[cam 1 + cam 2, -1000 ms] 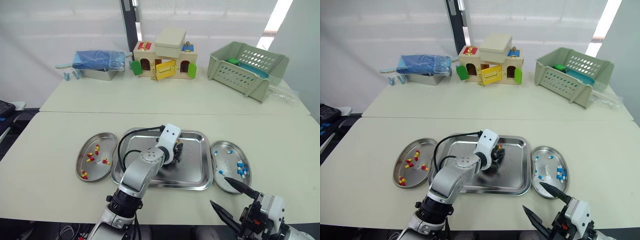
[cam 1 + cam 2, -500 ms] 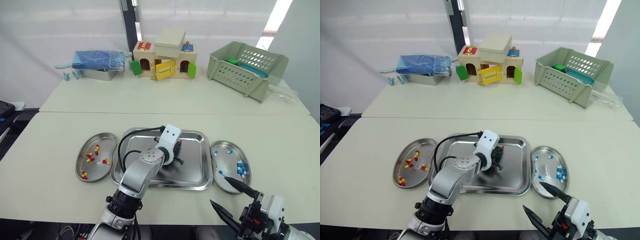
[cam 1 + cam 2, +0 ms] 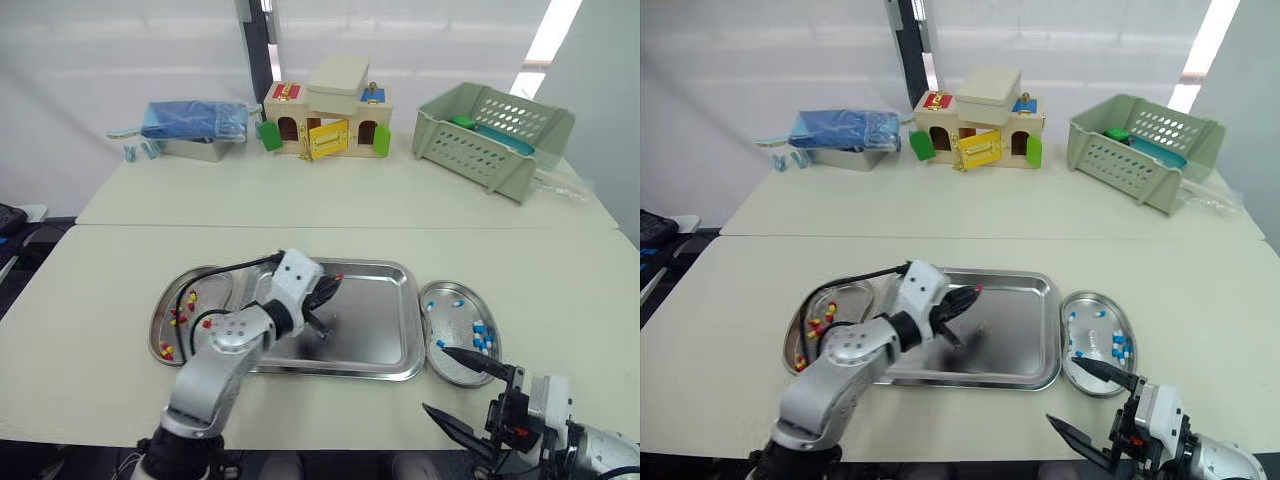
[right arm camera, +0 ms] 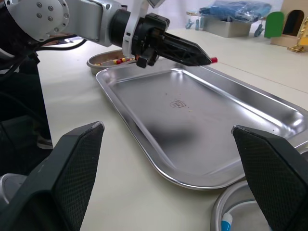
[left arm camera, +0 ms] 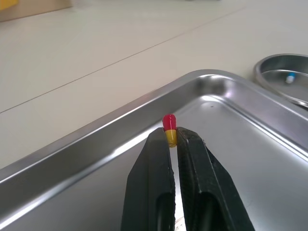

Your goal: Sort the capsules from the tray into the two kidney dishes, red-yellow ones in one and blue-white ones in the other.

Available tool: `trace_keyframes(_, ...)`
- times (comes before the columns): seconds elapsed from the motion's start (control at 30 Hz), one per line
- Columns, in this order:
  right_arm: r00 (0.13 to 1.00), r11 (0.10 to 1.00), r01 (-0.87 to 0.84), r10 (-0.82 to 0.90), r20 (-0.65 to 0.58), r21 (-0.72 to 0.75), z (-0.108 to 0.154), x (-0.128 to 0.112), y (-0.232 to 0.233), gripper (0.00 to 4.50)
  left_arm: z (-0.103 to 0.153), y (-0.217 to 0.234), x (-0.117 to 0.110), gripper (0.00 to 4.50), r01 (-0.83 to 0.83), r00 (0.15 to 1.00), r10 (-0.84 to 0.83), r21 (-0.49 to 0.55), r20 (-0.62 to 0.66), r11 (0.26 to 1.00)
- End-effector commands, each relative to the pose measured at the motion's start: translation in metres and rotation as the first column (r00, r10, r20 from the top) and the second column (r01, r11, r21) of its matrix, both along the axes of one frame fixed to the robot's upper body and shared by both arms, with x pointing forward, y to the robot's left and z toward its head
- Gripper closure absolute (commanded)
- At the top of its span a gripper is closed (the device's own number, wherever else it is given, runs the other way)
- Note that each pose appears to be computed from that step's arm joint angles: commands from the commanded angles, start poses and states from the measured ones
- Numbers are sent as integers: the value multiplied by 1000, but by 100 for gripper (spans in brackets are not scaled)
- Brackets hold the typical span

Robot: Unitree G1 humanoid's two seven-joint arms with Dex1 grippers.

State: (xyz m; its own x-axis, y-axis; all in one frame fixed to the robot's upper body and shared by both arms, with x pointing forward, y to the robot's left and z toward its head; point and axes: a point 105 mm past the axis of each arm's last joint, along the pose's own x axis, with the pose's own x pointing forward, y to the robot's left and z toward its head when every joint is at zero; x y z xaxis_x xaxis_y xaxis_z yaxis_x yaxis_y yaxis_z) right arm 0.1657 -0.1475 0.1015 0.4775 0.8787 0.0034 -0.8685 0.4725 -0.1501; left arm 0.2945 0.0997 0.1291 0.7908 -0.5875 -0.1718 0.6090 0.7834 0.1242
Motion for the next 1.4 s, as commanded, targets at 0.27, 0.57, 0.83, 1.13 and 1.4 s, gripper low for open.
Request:
trace_keyframes(0.27, 992, 992, -123, 123, -9, 5, -5, -4, 0, 0, 22, 102, -18, 446, -541, 834, 552, -158, 31, 826)
trace_keyframes(0.57, 989, 989, -148, 148, -9, 20, -10, 0, 1, 0, 3, 150, -32, 446, -761, 641, 762, -203, -92, 616)
trace_keyframes(0.83, 990, 989, -143, 143, -7, 33, -12, 1, 6, 0, -6, 148, -30, 446, -744, 666, 737, -176, -114, 645)
trace_keyframes(1.13, 993, 992, -121, 121, 1, 34, -15, 2, 5, 0, -12, 150, -26, 209, -736, 677, 726, -147, -124, 661)
trace_keyframes(1.4, 999, 998, -48, 48, 3, 38, -3, 13, -6, 0, -14, 155, -27, 2, -661, 750, 648, -108, -137, 742)
